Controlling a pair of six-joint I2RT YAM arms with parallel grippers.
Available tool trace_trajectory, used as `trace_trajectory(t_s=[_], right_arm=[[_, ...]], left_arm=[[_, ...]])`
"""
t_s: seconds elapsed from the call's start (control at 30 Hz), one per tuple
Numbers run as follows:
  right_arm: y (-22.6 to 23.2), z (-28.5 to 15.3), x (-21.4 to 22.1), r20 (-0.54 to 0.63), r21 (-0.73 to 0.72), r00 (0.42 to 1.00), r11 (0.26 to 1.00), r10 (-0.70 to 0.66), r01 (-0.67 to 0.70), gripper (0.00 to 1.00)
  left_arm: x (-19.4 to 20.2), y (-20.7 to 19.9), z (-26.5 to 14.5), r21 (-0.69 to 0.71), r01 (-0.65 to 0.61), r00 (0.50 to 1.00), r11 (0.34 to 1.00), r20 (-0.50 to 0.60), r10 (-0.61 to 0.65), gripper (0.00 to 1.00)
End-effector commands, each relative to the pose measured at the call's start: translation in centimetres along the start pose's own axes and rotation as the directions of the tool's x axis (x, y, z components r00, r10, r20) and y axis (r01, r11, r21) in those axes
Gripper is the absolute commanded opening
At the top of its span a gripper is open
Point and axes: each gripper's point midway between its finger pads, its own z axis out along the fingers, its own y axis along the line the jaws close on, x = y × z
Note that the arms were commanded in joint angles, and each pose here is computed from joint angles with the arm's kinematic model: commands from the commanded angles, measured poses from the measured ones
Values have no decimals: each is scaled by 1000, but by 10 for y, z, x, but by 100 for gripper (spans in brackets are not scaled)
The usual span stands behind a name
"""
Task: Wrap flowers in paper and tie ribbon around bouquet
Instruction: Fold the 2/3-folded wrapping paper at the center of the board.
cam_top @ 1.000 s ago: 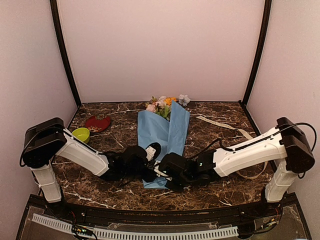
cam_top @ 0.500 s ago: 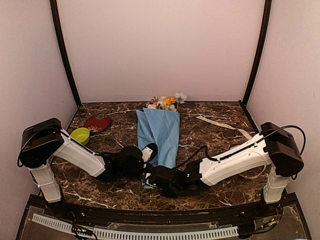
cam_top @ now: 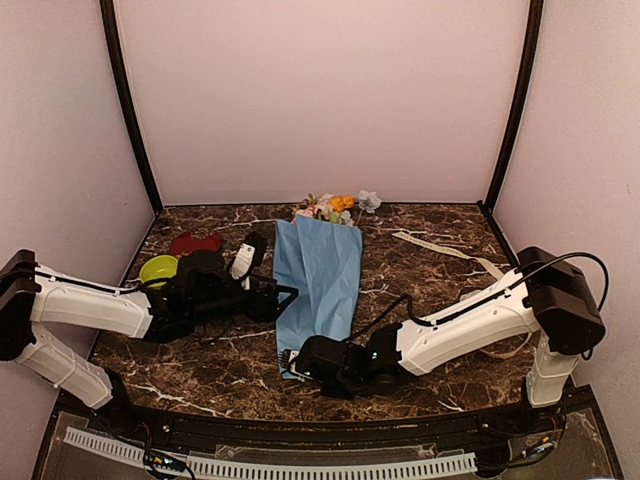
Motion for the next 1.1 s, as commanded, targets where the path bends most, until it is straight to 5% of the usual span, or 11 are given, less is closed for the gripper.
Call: trace_trajectory(t_s=[0.0,0.4,0.47,0.6,0.63,0.83,1.07], right_arm=[[5,7,12,-43,1,999,1000,-28,28,0],[5,5,12,-47,6,998,999,-33,34,0],[4,5,12,-47,9,998,1000,-30,30,0],[3,4,15,-50,13,998,1000,-27,28,0],[3,3,16,-51,16,998,1000,-26,27,0],[-3,-3,17,-51,32,999,999,-7,9,1],[-4,-6,26,-75,32,997,999,-18,20,31]], left_arm=[[-11,-14,0,86,58,998,995,0,-58,70],[3,-42,66,216,127,980,968,-177,-89,73],[5,-32,71,162,124,979,979,-182,-94,61],[-2,-24,65,127,120,982,985,-158,-99,5],[-3,-19,62,109,119,982,987,-157,-101,0],[17,35,49,-51,137,968,989,-203,-145,0],[60,53,51,-37,123,949,992,-289,-128,0]])
